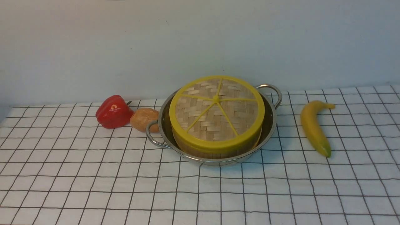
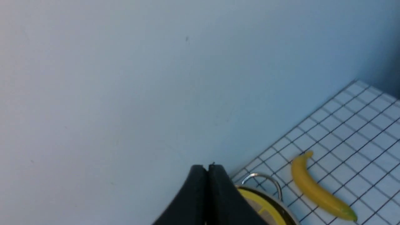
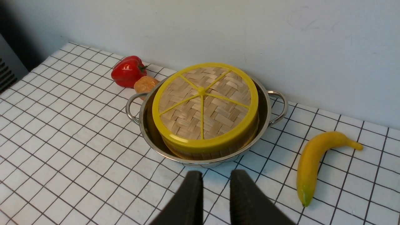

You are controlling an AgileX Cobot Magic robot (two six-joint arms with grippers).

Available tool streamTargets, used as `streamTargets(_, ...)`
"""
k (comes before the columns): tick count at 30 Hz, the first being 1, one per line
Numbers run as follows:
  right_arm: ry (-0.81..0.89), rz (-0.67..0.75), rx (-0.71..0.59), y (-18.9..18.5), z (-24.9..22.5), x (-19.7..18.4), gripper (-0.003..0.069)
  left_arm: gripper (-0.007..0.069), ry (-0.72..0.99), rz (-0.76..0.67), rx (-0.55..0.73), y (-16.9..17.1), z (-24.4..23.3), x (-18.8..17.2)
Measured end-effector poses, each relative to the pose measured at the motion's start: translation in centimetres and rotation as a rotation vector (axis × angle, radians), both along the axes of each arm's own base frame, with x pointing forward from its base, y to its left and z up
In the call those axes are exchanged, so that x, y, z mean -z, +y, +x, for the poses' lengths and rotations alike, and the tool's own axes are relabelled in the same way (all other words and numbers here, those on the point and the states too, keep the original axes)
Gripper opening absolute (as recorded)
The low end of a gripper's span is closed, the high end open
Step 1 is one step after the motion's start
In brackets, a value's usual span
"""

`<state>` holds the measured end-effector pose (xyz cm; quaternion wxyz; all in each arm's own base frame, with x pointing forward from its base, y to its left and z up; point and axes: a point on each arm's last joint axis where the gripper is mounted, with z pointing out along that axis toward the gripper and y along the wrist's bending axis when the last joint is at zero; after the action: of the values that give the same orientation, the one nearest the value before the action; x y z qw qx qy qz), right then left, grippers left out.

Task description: Place the steamer in the pot on the white tablecloth, and put the lid on the steamer.

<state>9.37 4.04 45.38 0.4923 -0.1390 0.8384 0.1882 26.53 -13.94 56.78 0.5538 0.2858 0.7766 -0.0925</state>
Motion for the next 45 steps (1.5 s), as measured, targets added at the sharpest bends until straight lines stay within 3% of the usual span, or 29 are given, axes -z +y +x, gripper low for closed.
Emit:
streamTargets(5, 0.000, 0.000, 0.000, 0.0, 0.0, 0.0, 0.0155, -0.0023, -0.081, -0.015, 0.014, 2.5, -4.9, -2.4)
streamTargets(9, 0.000, 0.000, 0.000, 0.0, 0.0, 0.0, 0.0155, -0.0023, -0.041, 0.012, 0.018, 3.2, -6.4, -1.4)
streamTargets(13, 0.000, 0.000, 0.000, 0.0, 0.0, 0.0, 0.0156, -0.0023, 0.074, 0.068, 0.021, 4.3, -8.7, 2.2)
streamTargets(16, 0.000, 0.000, 0.000, 0.0, 0.0, 0.0, 0.0162, -0.0023, 0.127, 0.077, 0.025, 5.8, -11.7, 6.7)
streamTargets(24, 0.000, 0.002, 0.001, 0.0, 0.0, 0.0, 0.0173, -0.0023, 0.030, -0.112, -0.037, 8.8, -17.5, 15.3)
streamTargets(25, 0.003, 0.007, 0.004, 0.0, 0.0, 0.0, 0.0175, -0.0023, 0.010, -0.184, -0.057, 9.5, -18.6, 17.1)
streamTargets(34, 0.009, 0.025, 0.010, 0.0, 0.0, 0.0, 0.0189, -0.0022, -0.083, -0.360, -0.066, 10.8, -21.3, 18.0)
streamTargets(42, 0.008, 0.051, -0.005, 0.2, -0.1, -0.2, 0.0202, -0.0010, -0.098, -0.351, -0.066, 10.8, -21.3, 17.9)
streamTargets(45, 0.008, 0.057, -0.009, 0.3, -0.1, -0.2, 0.0208, -0.0008, -0.153, -0.253, -0.082, 11.1, -21.1, 18.0)
